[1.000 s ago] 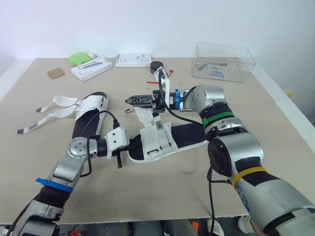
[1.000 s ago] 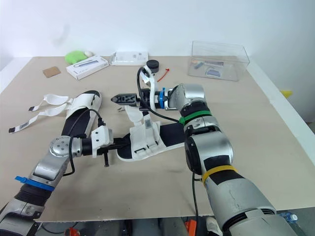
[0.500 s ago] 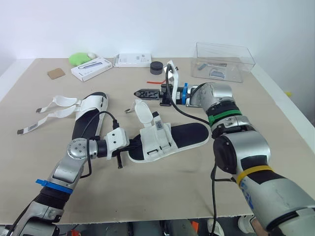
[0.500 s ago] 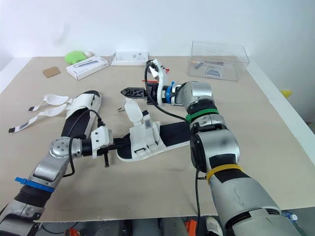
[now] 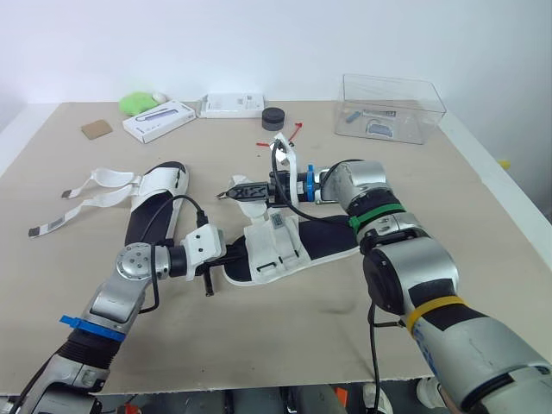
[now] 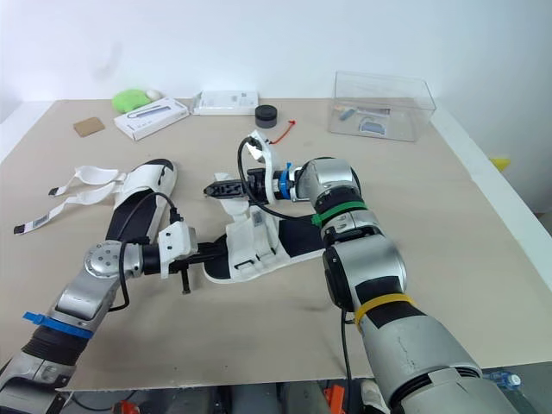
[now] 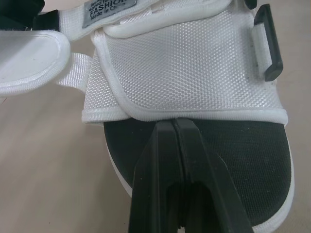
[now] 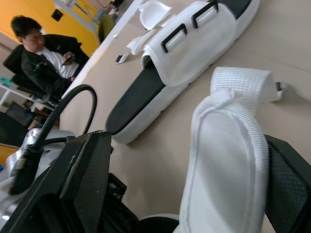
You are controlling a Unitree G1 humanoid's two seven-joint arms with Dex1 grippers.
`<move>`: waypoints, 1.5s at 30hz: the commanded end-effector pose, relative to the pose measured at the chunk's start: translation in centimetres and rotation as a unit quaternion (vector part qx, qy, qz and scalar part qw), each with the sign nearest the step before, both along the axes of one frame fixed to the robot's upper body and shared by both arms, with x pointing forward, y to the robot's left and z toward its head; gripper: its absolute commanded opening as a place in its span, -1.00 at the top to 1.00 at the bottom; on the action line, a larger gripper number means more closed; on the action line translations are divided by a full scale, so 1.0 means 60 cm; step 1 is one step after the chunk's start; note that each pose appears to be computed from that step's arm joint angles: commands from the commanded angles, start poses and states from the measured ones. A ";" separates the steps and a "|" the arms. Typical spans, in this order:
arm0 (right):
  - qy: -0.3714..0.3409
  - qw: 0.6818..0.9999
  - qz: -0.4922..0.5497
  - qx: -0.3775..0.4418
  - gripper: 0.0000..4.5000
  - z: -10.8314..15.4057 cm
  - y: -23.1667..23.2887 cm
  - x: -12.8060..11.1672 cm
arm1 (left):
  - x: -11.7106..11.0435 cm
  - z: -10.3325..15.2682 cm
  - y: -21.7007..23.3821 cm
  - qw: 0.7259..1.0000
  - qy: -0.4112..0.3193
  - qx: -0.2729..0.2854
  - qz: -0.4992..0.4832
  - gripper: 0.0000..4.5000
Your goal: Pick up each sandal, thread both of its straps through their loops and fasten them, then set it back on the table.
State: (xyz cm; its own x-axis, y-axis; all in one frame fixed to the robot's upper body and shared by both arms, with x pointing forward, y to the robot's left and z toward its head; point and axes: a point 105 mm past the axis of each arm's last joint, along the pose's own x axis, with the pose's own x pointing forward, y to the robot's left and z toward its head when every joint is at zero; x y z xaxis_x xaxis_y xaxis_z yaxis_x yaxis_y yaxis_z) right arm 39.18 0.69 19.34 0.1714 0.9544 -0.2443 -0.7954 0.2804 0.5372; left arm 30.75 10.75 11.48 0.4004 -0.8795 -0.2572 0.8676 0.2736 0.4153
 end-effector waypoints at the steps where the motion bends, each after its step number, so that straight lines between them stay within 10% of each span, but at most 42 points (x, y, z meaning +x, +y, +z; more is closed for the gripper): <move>1: 0.028 0.997 0.053 0.050 -0.97 0.044 0.022 -0.024 | -0.007 -0.012 0.002 1.000 0.012 0.011 -0.002 1.00; 30: 0.057 0.993 0.017 0.098 -0.97 0.082 0.029 -0.015 | -0.003 -0.015 -0.001 1.000 0.013 0.008 -0.003 1.00; 39: 0.063 0.992 0.009 0.107 0.93 0.081 0.023 -0.012 | -0.004 -0.016 -0.001 1.000 0.015 0.008 -0.004 1.00; 45: 0.008 0.993 0.023 0.113 0.99 0.094 0.016 -0.009 | -0.005 -0.015 -0.002 1.000 0.015 0.008 -0.005 1.00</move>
